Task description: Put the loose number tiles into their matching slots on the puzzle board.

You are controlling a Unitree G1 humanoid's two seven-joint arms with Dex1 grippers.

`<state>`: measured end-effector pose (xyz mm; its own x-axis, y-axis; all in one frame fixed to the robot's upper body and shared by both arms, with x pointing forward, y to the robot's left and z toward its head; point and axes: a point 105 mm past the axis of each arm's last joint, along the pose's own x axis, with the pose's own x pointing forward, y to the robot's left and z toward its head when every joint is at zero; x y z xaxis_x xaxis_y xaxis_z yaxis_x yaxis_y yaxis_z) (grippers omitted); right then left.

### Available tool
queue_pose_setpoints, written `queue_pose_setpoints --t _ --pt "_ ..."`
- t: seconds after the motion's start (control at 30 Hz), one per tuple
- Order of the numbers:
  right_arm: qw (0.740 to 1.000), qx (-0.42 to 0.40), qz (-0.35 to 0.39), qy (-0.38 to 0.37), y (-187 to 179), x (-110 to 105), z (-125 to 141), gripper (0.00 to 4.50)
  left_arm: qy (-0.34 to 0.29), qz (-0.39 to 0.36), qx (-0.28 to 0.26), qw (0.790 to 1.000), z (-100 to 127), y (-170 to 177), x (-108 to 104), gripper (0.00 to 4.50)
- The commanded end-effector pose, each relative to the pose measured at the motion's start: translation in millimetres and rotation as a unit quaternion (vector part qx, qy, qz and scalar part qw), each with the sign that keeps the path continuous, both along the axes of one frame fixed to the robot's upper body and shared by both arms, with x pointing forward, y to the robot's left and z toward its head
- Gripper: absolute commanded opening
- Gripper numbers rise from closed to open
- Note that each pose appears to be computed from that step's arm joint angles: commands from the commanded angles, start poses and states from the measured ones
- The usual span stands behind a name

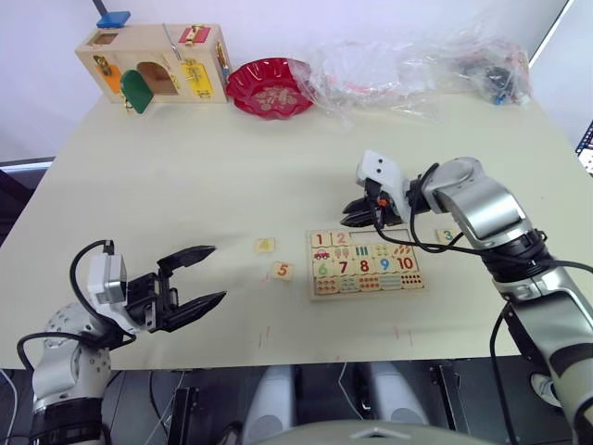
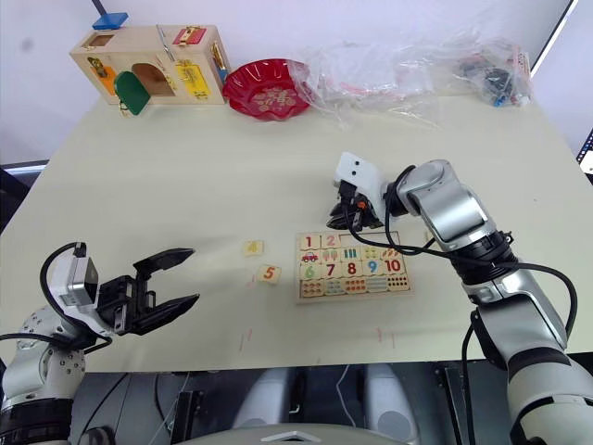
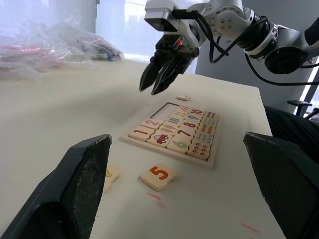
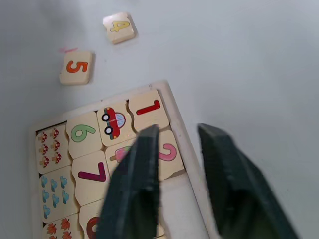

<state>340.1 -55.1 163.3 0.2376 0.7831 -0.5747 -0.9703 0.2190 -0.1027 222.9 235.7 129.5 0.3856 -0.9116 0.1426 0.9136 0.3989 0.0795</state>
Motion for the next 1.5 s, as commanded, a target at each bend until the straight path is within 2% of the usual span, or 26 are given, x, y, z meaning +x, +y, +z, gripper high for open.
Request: queue_pose_setpoints --t 0.03,0.63,1.1,1.5 --pt "1.000 0.009 0.004 -0.016 -0.7 -1.1 2.5 0.05 -0.011 -0.009 0.000 1.000 5.6 -3.8 0.3 4.50" --pt "1.000 -0.019 -0.013 -0.005 -2.5 8.7 -25.3 0.05 -0.010 -0.008 0.000 1.000 5.3 -5.6 0.4 4.50" --pt "0.999 -0.047 -0.022 0.004 -17.5 7.1 -30.5 0.05 -0.009 -0.009 -0.001 1.000 4.4 -5.9 0.4 4.50" --pt "0.998 -0.055 -0.010 0.014 -13.1 1.9 -36.2 0.05 -0.011 -0.009 0.000 1.000 5.0 -5.5 1.9 4.50"
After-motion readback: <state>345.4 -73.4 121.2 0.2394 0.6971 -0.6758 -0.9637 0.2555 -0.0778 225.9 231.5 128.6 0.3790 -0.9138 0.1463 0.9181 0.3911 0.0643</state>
